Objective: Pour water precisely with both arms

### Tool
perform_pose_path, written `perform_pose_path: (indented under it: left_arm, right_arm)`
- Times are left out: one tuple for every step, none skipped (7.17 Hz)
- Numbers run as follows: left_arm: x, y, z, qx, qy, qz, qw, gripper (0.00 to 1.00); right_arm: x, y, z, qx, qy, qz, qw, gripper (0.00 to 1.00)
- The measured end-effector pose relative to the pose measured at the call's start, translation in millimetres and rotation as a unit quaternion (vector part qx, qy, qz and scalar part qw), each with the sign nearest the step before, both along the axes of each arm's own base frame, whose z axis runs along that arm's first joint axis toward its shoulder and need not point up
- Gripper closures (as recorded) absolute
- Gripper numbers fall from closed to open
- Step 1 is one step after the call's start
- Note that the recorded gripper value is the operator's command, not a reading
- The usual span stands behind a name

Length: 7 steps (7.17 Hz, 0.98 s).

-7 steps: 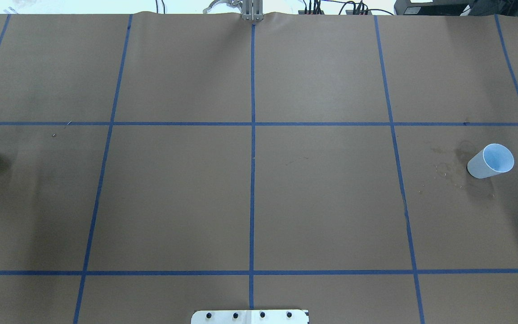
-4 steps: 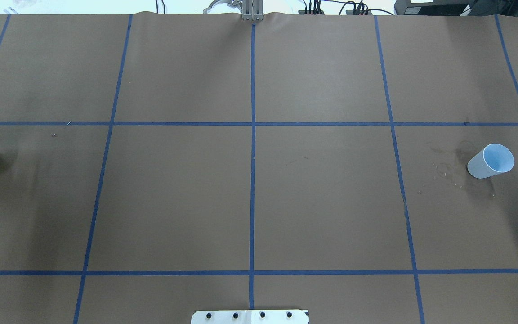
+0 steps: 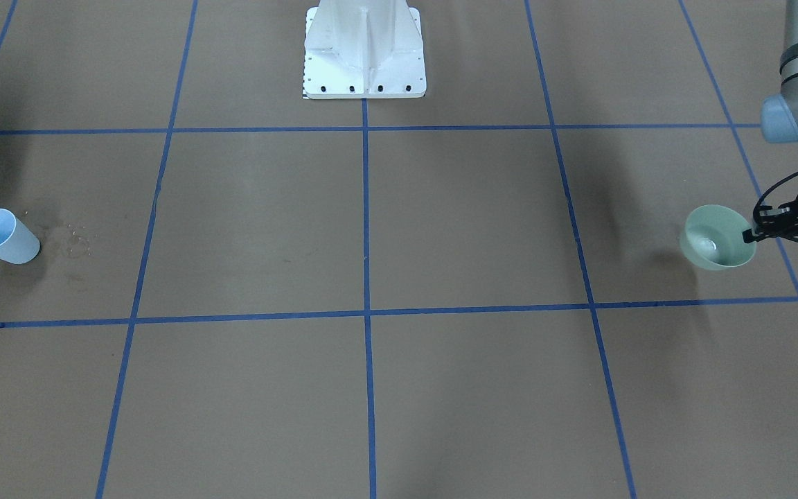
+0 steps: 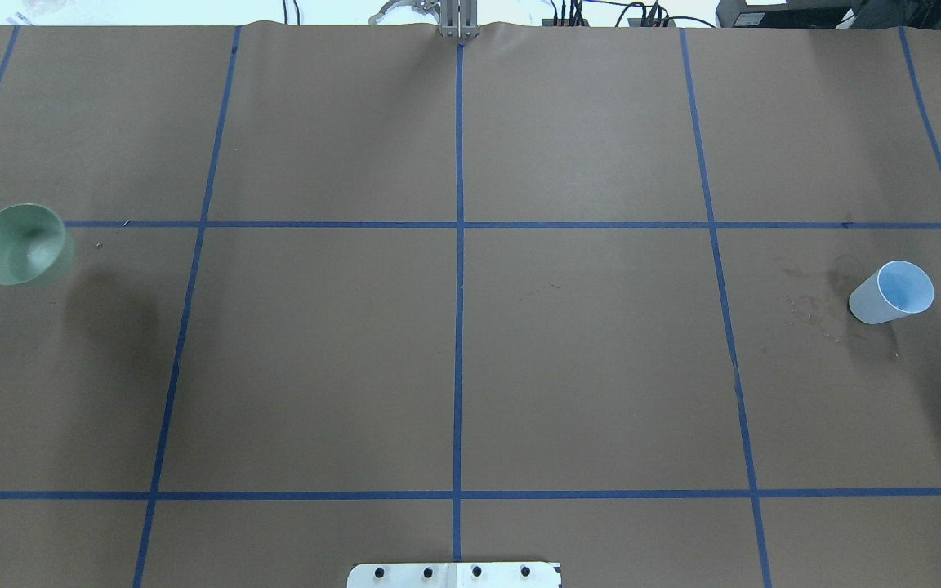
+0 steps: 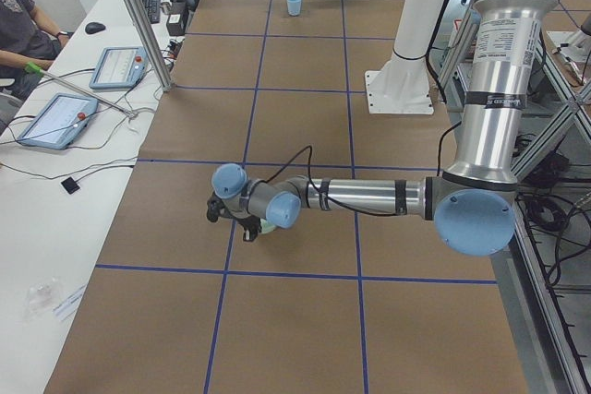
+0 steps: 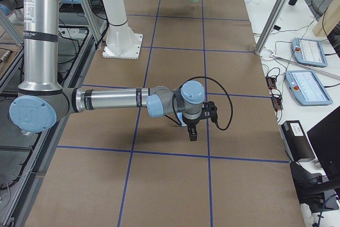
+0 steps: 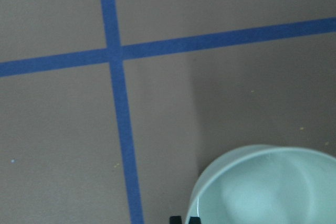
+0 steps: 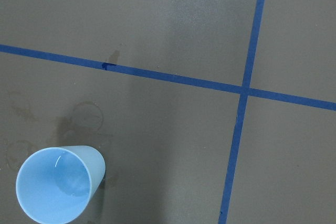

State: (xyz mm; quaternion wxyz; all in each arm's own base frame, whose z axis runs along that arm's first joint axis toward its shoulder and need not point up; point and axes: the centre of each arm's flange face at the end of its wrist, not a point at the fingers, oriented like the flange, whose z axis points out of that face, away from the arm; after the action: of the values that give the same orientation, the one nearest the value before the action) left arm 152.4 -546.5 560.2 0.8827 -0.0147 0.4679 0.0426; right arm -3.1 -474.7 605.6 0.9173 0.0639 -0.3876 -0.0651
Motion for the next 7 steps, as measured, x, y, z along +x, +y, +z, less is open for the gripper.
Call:
perform_pose_path:
  left_arm:
    - [48, 2, -70, -0.018, 0.019, -0.008, 0.9996, 1.0]
    - [108, 6, -140, -0.037, 0.034, -0.014, 0.9986, 1.0]
    - [177, 18, -204, -0.054, 0.042, -0.015, 0.9975, 1.0]
    - [241, 28, -258, -0.062, 0.046, -0.017, 0.9969, 1.0]
    - [297, 24, -304, -0.068, 0.045, -0.023, 0.9964, 1.0]
    - [342, 15, -336, -0.071, 0.039, -0.027, 0.9963, 1.0]
    - [371, 8, -354, -0.071, 0.032, -0.031, 0.9965, 1.0]
  right_arm:
    - [0, 0, 1, 0.0, 0.0, 0.0, 1.0, 0.01]
    - [0, 0, 2, -0.002, 0.001, 0.0, 1.0, 0.01]
    - [0, 0, 3, -0.002, 0.002, 0.0, 1.0, 0.01]
    - [0, 0, 4, -0.003, 0.002, 0.0, 1.0, 0.01]
    - [0, 0, 5, -0.004, 0.002, 0.0, 1.0, 0.01]
    - [0, 0, 5, -0.005, 0.002, 0.0, 1.0, 0.01]
    - [0, 0, 5, -0.005, 0.002, 0.001, 1.0, 0.01]
